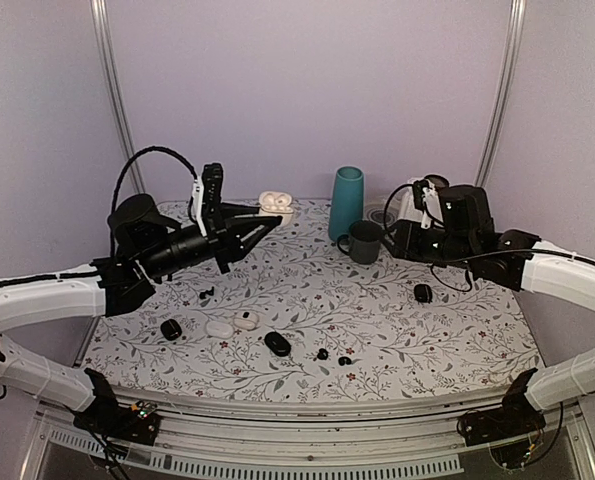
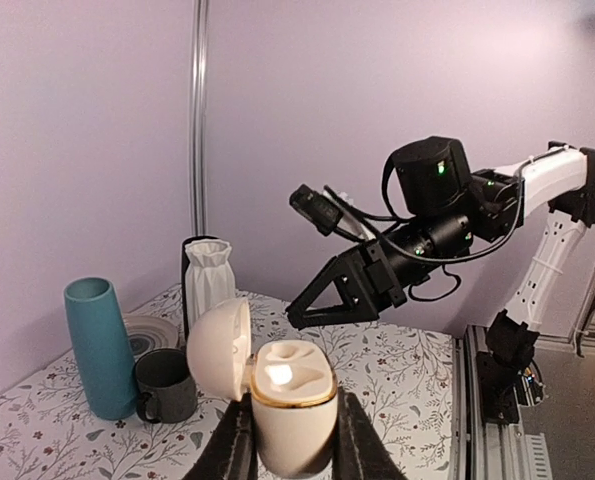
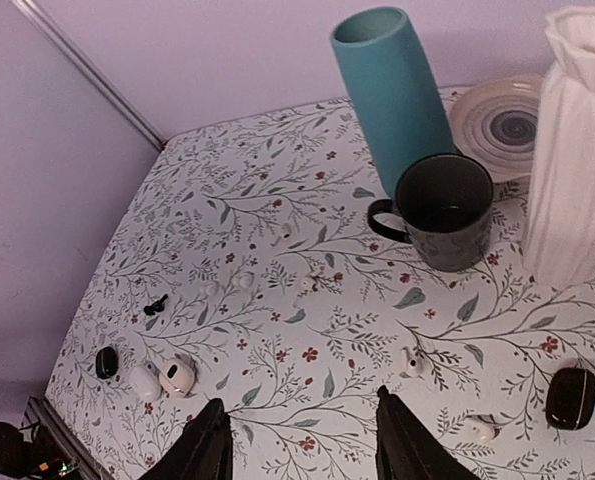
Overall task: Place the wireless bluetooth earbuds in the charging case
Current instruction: Adjust the right earbud at the center of the board.
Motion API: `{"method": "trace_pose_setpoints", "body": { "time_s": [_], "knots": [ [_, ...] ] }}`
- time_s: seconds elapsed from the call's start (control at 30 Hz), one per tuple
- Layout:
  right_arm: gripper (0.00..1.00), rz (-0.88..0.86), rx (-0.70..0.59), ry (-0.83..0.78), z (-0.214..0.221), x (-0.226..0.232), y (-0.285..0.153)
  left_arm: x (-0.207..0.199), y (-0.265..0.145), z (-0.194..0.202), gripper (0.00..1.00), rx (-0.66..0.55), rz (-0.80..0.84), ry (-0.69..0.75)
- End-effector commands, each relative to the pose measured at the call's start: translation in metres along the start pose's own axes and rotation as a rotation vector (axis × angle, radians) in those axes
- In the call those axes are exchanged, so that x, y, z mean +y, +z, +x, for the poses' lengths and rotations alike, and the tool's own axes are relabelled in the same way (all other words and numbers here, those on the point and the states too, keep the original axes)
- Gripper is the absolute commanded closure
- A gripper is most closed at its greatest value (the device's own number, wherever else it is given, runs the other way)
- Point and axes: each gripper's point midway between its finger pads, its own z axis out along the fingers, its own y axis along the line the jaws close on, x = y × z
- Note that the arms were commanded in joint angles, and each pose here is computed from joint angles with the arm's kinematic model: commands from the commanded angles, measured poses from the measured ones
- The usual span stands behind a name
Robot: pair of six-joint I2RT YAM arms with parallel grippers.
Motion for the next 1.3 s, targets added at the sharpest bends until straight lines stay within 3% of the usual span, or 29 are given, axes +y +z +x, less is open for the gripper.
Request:
{"method": "trace_pose_setpoints", "body": {
  "time_s": [0.0,0.37,0.83,1.27],
  "knots": [
    [0.52,0.180,0.076,0.223,0.040,-0.062,0.003,0.006,-0.008,-0.014,1.00,-0.042,-0.023,0.027],
    [0.58,0.322,0.258,0.391,0.130,-0.117,0.027,0.006,-0.005,-0.014,1.00,-0.040,-0.009,0.023],
    [0.67,0.364,0.308,0.400,0.150,-0.135,0.057,0.007,-0.011,-0.014,1.00,-0.033,-0.027,0.017],
    [0.69,0.352,0.339,0.411,0.155,-0.136,0.069,0.010,-0.013,-0.015,1.00,-0.034,-0.045,0.016]
  ]
}}
